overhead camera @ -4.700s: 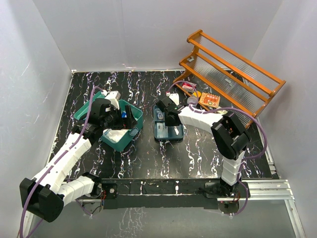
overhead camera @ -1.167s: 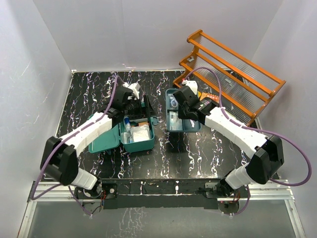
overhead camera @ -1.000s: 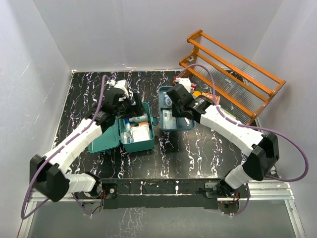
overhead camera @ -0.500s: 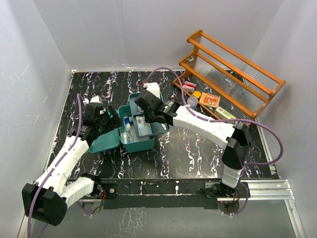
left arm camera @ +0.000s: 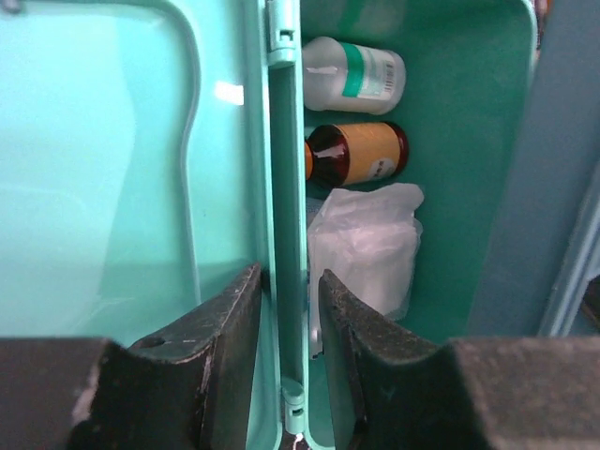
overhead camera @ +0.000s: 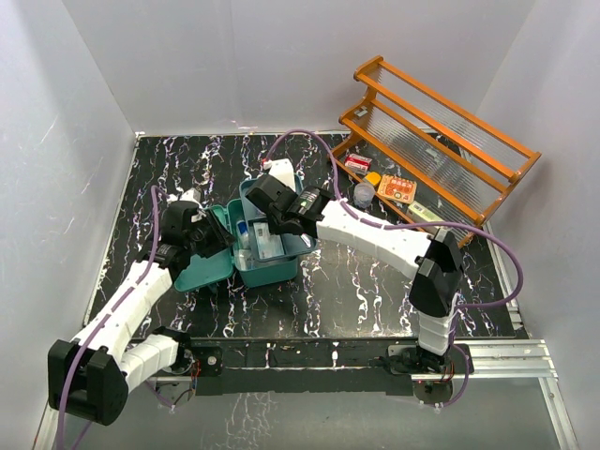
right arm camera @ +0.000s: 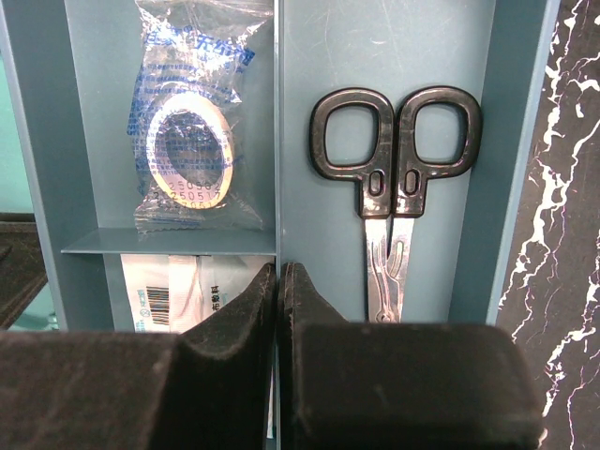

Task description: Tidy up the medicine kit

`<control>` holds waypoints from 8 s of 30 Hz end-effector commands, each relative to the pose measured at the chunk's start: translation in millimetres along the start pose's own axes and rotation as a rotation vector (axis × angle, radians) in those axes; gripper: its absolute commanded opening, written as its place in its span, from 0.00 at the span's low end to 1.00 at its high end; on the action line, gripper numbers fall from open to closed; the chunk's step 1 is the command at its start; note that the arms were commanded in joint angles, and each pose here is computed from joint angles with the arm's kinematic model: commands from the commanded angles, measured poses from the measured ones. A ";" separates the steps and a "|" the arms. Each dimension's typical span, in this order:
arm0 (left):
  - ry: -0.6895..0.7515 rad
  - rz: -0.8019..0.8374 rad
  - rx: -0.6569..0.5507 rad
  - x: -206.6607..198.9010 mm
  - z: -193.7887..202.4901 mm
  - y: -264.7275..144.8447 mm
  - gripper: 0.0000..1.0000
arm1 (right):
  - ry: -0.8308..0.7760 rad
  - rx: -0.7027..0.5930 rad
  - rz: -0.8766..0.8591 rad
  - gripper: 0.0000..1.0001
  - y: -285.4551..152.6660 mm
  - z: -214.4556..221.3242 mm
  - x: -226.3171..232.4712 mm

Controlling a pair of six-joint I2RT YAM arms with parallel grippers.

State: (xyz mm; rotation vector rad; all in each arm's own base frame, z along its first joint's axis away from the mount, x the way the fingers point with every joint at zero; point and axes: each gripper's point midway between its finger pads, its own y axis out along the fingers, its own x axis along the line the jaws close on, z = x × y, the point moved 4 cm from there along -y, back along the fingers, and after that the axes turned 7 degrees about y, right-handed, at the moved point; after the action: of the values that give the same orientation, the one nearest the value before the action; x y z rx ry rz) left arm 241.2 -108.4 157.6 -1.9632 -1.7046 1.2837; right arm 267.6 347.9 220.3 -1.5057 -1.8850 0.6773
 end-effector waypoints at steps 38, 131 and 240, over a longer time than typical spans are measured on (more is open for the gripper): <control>0.025 -0.108 -0.167 6.4 -30.0 -36.9 0.40 | -0.142 0.037 -0.014 0.00 29.5 -3.4 24.2; -0.182 0.357 -0.243 10.1 -70.3 -54.4 0.99 | 0.292 -0.195 -0.226 0.58 -14.9 -60.0 -107.2; 0.188 0.177 0.222 -35.8 -32.0 51.5 0.83 | 0.523 -0.304 -0.612 0.98 -27.0 -21.6 -93.2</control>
State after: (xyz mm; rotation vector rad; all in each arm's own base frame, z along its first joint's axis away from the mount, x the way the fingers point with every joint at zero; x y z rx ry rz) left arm 318.8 -153.3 169.2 -2.1501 -1.2638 1.2491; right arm 272.8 241.7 232.5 -1.1011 -1.8444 -0.1977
